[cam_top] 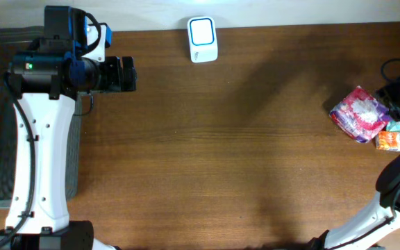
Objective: Scan the item barcode
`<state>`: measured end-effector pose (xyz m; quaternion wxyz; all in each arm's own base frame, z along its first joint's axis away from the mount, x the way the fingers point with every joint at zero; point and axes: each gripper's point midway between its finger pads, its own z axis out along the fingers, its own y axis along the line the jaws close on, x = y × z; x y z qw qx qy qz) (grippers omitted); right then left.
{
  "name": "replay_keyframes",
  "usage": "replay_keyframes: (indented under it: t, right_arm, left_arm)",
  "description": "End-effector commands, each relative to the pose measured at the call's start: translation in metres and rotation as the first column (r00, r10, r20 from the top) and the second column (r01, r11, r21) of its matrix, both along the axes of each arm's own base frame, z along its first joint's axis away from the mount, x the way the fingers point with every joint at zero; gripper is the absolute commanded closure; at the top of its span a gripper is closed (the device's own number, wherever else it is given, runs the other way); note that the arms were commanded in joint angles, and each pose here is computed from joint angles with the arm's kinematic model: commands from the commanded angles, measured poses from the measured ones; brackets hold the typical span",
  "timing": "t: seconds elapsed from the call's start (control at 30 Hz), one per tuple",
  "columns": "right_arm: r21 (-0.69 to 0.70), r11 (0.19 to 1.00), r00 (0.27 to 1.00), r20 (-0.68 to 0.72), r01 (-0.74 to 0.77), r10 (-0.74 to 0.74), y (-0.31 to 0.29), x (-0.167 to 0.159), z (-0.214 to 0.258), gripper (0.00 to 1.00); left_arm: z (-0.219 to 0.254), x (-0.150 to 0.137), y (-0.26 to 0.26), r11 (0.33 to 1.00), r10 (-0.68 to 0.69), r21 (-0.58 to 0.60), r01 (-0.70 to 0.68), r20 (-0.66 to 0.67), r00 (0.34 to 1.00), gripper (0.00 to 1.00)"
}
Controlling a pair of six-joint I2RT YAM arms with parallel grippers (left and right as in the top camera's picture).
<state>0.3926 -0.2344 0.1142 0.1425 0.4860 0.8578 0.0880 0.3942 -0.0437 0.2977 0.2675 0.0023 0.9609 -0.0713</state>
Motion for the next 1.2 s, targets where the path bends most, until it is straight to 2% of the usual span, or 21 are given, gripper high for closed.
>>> replay_keyframes:
  t: [0.0,0.07,0.13,0.2,0.27,0.43,0.53,0.63,0.77,1.17]
  right_arm:
    - [-0.087,0.996,0.998,0.058,-0.005,0.010,-0.011,-0.009,0.059,0.49]
    - [-0.109,0.994,0.996,0.080,-0.018,0.027,-0.002,-0.017,0.093,0.48]
    - [-0.122,0.992,0.992,0.116,-0.028,0.042,0.019,-0.035,0.132,0.40]
    - [-0.119,0.992,0.988,0.143,-0.049,0.066,0.039,-0.051,0.157,0.26]
    - [-0.144,0.983,0.976,0.168,-0.114,0.138,0.076,-0.088,0.194,0.04]
    - [-0.252,0.941,0.920,0.262,-0.228,0.293,0.155,-0.154,0.234,0.02]
    - [-0.302,0.909,0.869,0.316,-0.288,0.380,0.198,-0.201,0.219,0.00]
    - [-0.320,0.903,0.857,0.337,-0.285,0.390,0.218,-0.246,0.187,0.01]
    - [-0.317,0.904,0.859,0.333,-0.287,0.389,0.227,-0.269,0.171,0.01]
    - [-0.337,0.898,0.874,0.294,-0.284,0.387,0.221,-0.273,0.164,0.01]
  left_arm:
    - [0.007,-0.003,0.000,1.000,-0.009,-0.005,0.009,0.019,1.000,0.01]
    - [0.007,-0.003,0.000,1.000,-0.009,-0.005,0.009,0.019,1.000,0.01]
    - [0.007,-0.003,0.000,1.000,-0.009,-0.005,0.009,0.019,1.000,0.01]
    - [0.007,-0.003,0.000,1.000,-0.009,-0.005,0.009,0.019,1.000,0.01]
    - [0.007,-0.003,0.000,1.000,-0.009,-0.005,0.009,0.019,1.000,0.01]
    - [0.007,-0.003,0.000,1.000,-0.009,-0.005,0.009,0.019,1.000,0.01]
    - [0.007,-0.003,0.000,1.000,-0.009,-0.005,0.009,0.019,1.000,0.01]
    - [0.007,-0.003,0.000,1.000,-0.009,-0.005,0.009,0.019,1.000,0.01]
    - [0.007,-0.003,0.000,1.000,-0.008,-0.005,0.008,0.019,1.000,0.01]
    - [0.007,-0.003,0.000,1.000,-0.009,-0.005,0.009,0.019,1.000,0.01]
